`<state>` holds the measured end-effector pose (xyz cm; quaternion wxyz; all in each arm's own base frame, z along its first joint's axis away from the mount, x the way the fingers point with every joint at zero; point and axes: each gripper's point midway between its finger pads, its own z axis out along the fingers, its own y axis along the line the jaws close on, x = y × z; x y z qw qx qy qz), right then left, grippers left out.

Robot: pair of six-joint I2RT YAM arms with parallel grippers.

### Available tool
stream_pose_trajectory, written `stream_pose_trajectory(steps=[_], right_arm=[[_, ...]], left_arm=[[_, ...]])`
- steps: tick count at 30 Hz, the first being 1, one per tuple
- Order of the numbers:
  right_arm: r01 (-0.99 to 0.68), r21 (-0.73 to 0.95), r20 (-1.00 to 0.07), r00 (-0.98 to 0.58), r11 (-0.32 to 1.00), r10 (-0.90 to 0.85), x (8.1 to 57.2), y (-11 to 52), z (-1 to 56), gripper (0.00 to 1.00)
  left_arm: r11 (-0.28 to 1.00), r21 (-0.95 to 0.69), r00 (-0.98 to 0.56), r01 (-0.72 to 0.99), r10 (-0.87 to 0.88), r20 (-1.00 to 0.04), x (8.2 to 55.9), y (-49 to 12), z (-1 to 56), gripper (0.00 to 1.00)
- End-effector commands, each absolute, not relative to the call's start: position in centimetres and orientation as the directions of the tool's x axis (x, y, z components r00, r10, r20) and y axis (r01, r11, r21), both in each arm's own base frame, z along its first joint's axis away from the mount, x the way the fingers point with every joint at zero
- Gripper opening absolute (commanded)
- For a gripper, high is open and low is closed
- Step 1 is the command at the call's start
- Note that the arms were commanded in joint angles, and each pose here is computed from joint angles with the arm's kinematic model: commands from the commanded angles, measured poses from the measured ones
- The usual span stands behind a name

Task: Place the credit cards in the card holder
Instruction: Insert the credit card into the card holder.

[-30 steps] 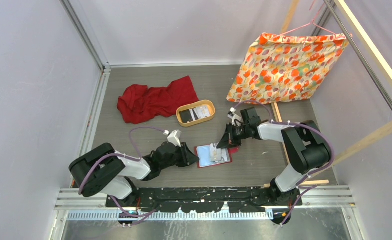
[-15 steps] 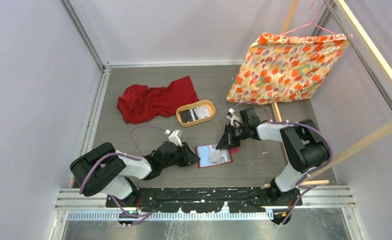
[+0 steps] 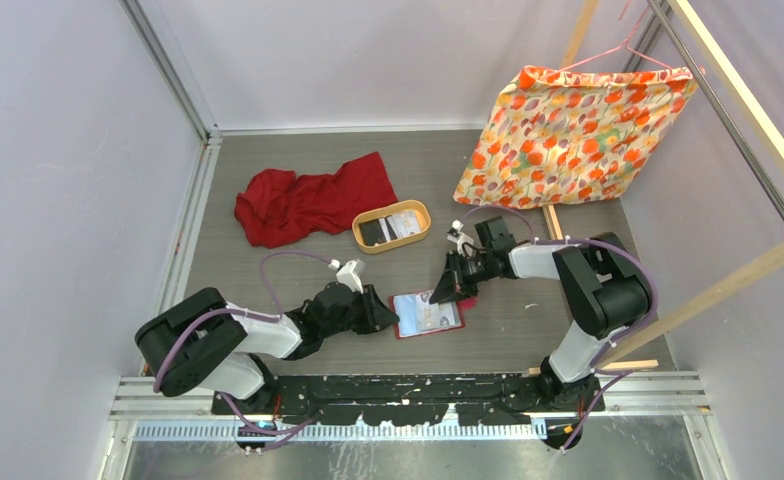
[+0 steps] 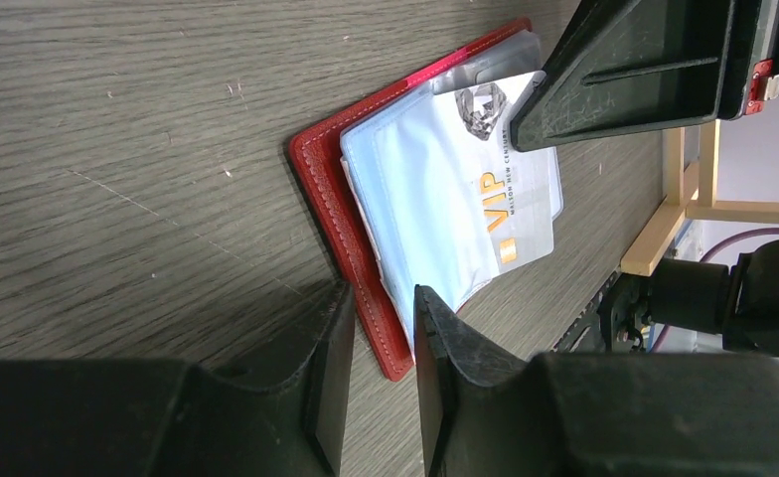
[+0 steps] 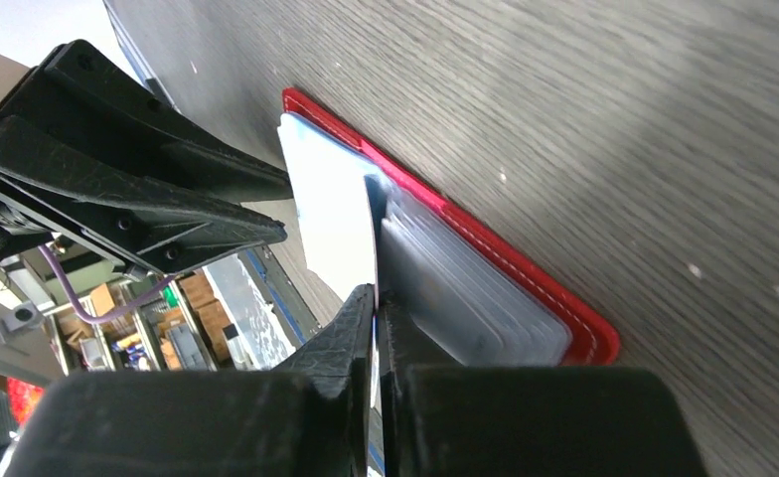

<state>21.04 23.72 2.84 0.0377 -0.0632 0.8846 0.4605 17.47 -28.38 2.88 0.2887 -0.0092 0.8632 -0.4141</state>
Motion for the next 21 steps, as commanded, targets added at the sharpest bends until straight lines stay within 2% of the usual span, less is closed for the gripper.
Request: stream_pose_trajectory(steps=[1,16,21], right_arm=[[-0.215,0.810,-0.160,-0.976,0.546,-0.147,20.9,24.9,3.3,0.09],[-0.201,0.807,-0.123,-0.977,0.555,-0.174,21.3,26.3,2.8,0.14],[-0.208,0.802,-0.126,-0.975,0.560,-0.182,21.3,26.2,3.1,0.24]], left_arm=[[0.643,-0.722,-0.826,0.256,-0.242,-0.509,17.7,-29.1,3.8,0.30],[0.667,-0.710,-0.826,0.227,-0.254,-0.503,17.6,-28.2,3.4,0.30],[0.664,-0.712,-0.825,0.226,-0.258,-0.502,17.6,-28.2,3.6,0.30]])
